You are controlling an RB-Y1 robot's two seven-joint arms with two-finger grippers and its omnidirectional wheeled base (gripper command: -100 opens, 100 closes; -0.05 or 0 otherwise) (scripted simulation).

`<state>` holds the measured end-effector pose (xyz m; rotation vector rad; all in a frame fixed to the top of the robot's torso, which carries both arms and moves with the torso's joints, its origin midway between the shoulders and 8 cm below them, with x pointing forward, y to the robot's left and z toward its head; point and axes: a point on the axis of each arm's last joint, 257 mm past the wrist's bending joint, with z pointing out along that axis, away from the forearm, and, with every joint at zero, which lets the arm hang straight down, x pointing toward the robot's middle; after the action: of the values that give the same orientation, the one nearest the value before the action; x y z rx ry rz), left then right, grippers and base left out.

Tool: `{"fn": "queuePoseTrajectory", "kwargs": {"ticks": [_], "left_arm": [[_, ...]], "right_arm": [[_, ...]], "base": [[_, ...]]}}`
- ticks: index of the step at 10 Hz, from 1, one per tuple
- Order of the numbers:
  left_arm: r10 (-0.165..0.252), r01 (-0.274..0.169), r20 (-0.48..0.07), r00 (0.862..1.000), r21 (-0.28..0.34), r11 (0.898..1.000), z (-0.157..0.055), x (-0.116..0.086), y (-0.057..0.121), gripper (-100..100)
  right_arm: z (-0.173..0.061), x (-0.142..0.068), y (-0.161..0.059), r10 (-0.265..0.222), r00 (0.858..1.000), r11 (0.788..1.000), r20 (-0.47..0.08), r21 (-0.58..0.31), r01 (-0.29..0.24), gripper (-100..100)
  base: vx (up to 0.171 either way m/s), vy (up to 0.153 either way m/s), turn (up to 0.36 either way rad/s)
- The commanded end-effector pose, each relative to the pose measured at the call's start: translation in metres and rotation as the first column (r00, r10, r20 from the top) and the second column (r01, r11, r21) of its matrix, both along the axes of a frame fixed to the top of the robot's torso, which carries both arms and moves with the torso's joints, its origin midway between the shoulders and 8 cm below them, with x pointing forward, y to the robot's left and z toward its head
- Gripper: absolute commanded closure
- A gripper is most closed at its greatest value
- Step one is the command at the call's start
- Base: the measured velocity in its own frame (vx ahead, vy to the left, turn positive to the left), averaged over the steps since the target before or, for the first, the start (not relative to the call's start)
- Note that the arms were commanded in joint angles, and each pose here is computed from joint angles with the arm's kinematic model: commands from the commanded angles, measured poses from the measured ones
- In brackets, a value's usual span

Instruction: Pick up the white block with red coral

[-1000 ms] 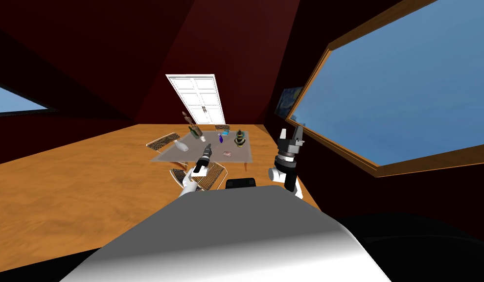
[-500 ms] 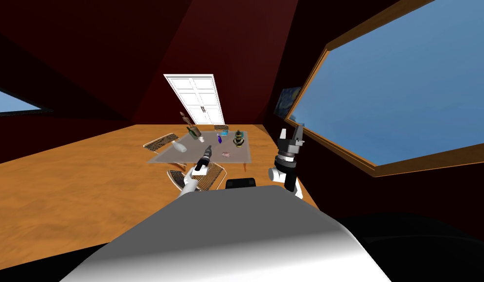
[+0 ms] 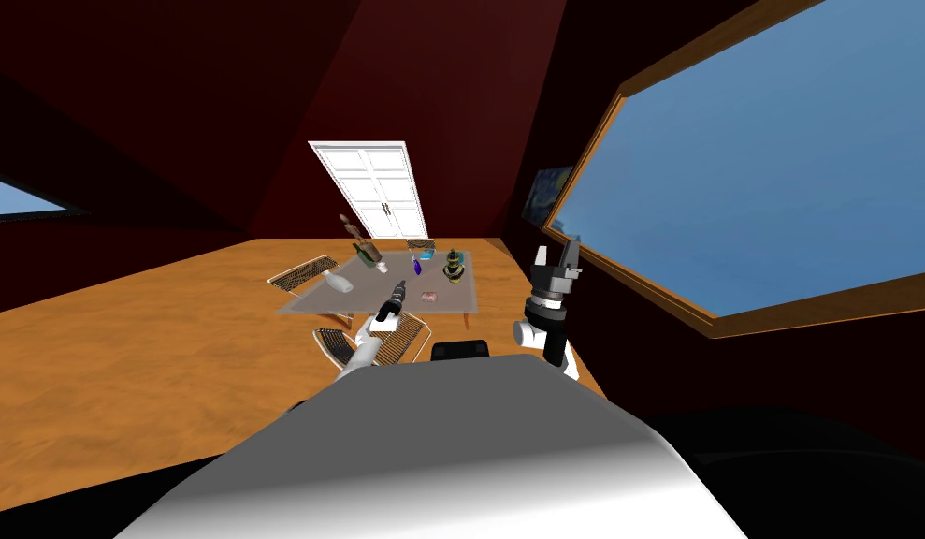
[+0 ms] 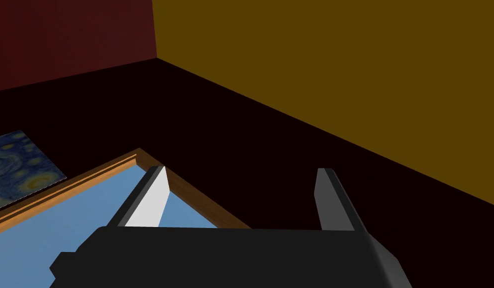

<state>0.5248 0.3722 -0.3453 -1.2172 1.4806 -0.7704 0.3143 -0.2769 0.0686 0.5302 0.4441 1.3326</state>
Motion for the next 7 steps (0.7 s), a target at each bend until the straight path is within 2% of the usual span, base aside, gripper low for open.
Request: {"fn": "queuePoseTrajectory", "kwargs": {"ticks": [1, 4, 5, 6, 7], "left_arm": [[0.017, -0.016, -0.063, 0.998, 0.010, 1.000, -0.018, 0.000, 0.007, -100], [0.037, -0.034, -0.135, 0.990, 0.020, 0.999, -0.042, -0.003, 0.015, -100], [0.046, -0.041, -0.171, 0.984, 0.032, 0.999, -0.047, 0.000, 0.018, -100], [0.052, -0.046, -0.191, 0.980, 0.032, 0.998, -0.057, -0.005, 0.021, -100], [0.062, -0.053, -0.231, 0.971, 0.044, 0.998, -0.065, -0.003, 0.024, -100]], "right_arm": [[0.000, 0.000, 0.000, 0.000, 1.000, 1.000, 0.000, 0.000, 0.000, 0], [0.000, 0.000, 0.000, 0.000, 1.000, 1.000, 0.000, 0.000, 0.000, 0], [0.000, 0.000, 0.000, 0.000, 1.000, 1.000, 0.000, 0.000, 0.000, 0], [0.000, 0.000, 0.000, 0.000, 1.000, 1.000, 0.000, 0.000, 0.000, 0], [0.000, 0.000, 0.000, 0.000, 1.000, 1.000, 0.000, 0.000, 0.000, 0]], "base": [[0.030, -0.053, -0.032], [0.028, -0.045, -0.016], [0.027, -0.062, -0.026], [0.029, -0.052, -0.011], [0.028, -0.071, -0.029]]}}
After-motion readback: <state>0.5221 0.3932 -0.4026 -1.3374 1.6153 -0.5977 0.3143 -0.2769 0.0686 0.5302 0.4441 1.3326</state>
